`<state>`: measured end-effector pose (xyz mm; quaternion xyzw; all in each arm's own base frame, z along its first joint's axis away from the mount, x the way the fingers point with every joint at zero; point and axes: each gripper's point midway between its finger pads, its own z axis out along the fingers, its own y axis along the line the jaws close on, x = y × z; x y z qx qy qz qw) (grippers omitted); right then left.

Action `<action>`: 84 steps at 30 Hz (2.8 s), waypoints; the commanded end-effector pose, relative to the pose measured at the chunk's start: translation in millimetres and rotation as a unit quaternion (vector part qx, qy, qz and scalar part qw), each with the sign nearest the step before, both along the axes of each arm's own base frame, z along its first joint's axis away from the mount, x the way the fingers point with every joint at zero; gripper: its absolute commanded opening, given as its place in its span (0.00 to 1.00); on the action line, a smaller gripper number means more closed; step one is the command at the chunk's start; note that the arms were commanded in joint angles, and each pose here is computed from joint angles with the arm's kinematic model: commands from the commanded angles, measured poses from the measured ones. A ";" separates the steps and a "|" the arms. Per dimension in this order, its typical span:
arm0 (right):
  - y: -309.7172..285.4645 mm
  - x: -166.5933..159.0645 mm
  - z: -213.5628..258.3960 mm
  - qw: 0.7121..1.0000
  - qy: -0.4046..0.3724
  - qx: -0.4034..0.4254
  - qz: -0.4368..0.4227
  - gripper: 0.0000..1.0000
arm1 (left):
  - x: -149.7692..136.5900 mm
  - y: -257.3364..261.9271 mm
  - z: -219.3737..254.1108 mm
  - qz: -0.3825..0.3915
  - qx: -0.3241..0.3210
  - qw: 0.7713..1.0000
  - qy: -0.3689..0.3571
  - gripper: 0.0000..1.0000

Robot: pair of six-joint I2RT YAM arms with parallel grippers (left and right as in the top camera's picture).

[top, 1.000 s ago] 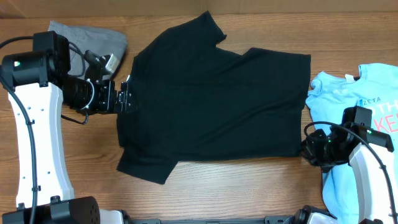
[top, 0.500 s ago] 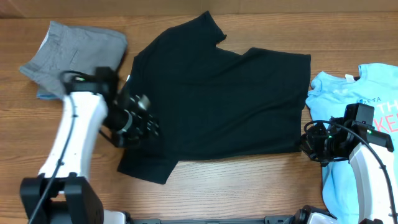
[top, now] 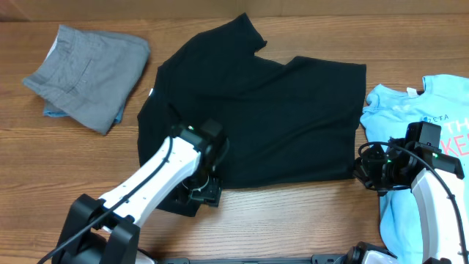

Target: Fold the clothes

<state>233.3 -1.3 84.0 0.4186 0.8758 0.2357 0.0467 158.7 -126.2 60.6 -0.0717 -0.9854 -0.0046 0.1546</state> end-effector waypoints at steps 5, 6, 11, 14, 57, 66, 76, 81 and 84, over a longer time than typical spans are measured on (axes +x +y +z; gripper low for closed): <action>-1.6 5.0 6.0 1.000 -0.014 -0.003 0.004 0.04 | -12.1 16.2 -29.5 0.036 0.072 0.996 0.031 0.66; -1.5 4.9 6.0 1.000 -0.014 -0.003 0.004 0.04 | -12.4 16.5 -32.5 0.036 0.076 0.996 0.035 0.66; -1.5 4.8 6.0 1.000 -0.014 -0.003 0.004 0.04 | -19.3 18.4 -50.4 0.038 0.097 0.992 0.076 0.64; -1.2 3.9 5.8 1.000 -0.012 -0.002 0.004 0.04 | -22.0 21.6 -61.0 0.040 0.116 0.988 0.092 0.61; -1.1 3.3 5.6 1.000 -0.011 -0.002 0.004 0.04 | 10.0 21.6 -53.9 0.015 0.143 0.989 0.029 0.47; -1.1 3.3 5.7 1.000 -0.011 -0.002 0.004 0.04 | 34.6 14.7 -25.4 0.003 0.113 0.991 -0.071 0.62; 0.3 -0.7 5.0 1.000 -0.002 0.001 0.004 0.04 | 10.6 22.4 -50.5 0.011 0.110 0.993 -0.043 0.58; 0.2 -0.5 5.0 1.000 -0.003 0.001 0.004 0.04 | 0.7 28.9 -61.2 0.017 0.111 0.993 -0.032 0.50; 0.0 -0.2 5.0 1.000 -0.003 0.000 0.004 0.04 | 1.9 30.8 -61.2 0.022 0.112 0.993 -0.032 0.31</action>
